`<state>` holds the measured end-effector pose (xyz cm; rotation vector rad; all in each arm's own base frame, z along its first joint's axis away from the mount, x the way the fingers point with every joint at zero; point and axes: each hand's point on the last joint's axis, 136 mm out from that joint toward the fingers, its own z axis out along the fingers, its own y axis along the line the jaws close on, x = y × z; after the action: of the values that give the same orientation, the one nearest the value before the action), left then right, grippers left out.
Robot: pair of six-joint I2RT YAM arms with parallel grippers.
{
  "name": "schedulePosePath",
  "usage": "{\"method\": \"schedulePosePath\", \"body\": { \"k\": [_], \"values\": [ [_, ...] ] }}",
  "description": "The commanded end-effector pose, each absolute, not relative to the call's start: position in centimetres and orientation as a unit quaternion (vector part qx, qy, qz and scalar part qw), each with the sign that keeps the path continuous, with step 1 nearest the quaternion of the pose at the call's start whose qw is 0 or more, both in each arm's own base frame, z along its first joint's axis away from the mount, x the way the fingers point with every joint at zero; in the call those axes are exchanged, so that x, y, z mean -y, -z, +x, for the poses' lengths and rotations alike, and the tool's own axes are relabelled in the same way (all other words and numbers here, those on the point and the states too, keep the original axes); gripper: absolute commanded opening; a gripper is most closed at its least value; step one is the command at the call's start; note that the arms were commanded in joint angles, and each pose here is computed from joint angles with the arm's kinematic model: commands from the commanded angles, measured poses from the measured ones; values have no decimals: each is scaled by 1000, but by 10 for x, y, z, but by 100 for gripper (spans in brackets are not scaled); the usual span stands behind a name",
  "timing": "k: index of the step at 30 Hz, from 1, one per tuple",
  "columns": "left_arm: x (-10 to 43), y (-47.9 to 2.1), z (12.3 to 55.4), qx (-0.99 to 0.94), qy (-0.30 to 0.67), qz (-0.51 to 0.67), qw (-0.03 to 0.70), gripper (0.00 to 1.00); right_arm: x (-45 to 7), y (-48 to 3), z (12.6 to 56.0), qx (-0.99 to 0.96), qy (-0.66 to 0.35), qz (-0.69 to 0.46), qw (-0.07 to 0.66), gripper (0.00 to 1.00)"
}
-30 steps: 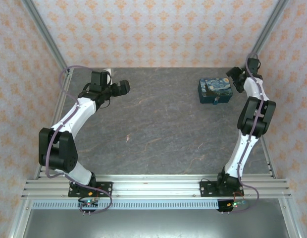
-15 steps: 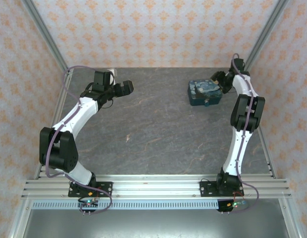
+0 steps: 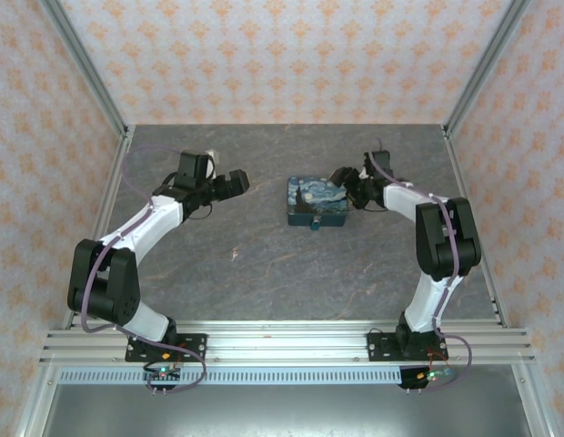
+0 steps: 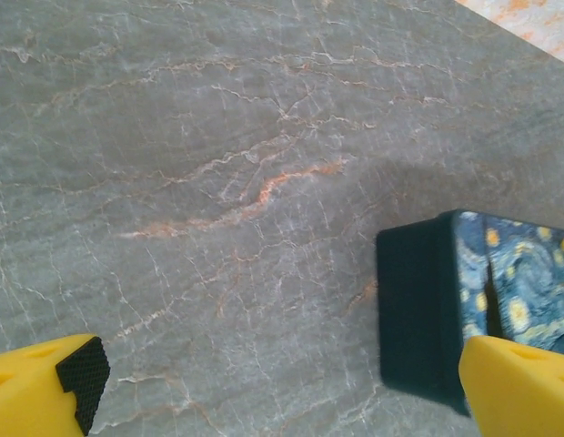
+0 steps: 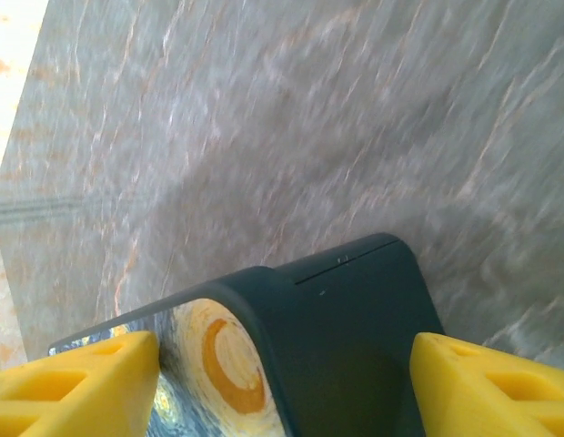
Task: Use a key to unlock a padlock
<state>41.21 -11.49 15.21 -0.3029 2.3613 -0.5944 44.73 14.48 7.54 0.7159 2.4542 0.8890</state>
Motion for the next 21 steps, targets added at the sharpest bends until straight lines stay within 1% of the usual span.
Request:
{"method": "schedulePosePath", "body": {
  "k": [1, 7, 13, 21],
  "values": [
    [128, -174, 421, -887, 266, -108, 361, 100, -130, -86, 457, -865, -311, 293, 263, 74],
    [160, -160, 439, -896, 287, -84, 328, 100, -133, -87, 459, -865, -315, 293, 259, 74],
    [188, -154, 440, -897, 298, -73, 317, 100, -161, -92, 453, -875, -322, 261, 251, 72],
    [182, -150, 424, -899, 293, -98, 310, 100, -200, -87, 437, -885, -328, 229, 238, 72]
  ]
}}
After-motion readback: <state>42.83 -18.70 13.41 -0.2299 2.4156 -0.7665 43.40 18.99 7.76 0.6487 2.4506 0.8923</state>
